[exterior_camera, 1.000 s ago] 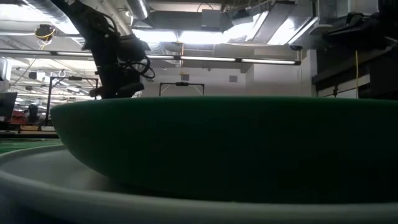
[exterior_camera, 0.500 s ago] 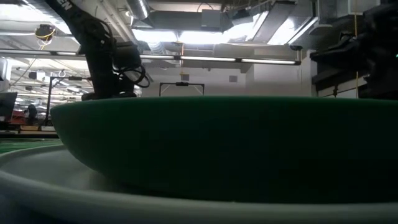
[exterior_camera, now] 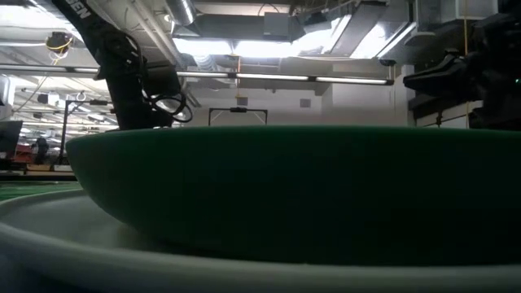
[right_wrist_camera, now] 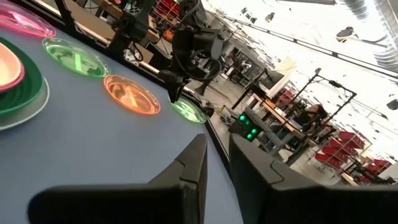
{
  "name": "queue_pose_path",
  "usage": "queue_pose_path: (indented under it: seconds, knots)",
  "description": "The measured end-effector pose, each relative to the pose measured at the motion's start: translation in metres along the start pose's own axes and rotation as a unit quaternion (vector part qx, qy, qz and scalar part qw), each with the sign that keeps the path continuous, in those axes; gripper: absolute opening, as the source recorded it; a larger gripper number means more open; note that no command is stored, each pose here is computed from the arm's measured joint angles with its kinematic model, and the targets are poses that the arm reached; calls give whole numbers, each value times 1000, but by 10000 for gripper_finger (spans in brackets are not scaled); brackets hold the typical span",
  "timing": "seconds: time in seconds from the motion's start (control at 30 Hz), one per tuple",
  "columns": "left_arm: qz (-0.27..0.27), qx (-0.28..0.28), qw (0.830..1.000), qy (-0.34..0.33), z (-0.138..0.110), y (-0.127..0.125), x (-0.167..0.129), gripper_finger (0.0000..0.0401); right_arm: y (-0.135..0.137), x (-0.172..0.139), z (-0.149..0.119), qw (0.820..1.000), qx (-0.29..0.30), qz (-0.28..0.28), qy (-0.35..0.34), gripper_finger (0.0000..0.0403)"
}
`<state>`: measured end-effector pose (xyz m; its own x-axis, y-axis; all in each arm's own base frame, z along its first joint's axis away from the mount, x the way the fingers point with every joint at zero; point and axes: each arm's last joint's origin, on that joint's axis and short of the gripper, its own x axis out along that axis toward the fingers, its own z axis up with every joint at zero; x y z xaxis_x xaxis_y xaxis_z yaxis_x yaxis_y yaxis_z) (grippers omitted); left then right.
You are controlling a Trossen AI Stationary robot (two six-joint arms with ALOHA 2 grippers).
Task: Stack plastic plates
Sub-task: Stack the top green plate on the white plate
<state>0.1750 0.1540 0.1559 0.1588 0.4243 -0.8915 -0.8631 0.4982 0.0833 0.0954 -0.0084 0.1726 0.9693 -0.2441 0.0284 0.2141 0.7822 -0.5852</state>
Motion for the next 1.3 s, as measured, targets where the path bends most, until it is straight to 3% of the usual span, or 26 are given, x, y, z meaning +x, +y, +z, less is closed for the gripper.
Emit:
queue_pose_path:
  seconds: [0.73, 0.93, 1.3]
  knots:
    - [21, 16, 1000, 5, -1, -6, 11, 111, 1, 0, 0, 1000, 11, 6, -2, 62]
    - [57, 15, 998, 0, 0, -8, 26, 111, 1, 0, 0, 1000, 11, 6, -1, 62]
    - [77, 9, 997, -10, 2, -5, 27, 110, 1, 0, 0, 1000, 12, 6, -1, 62]
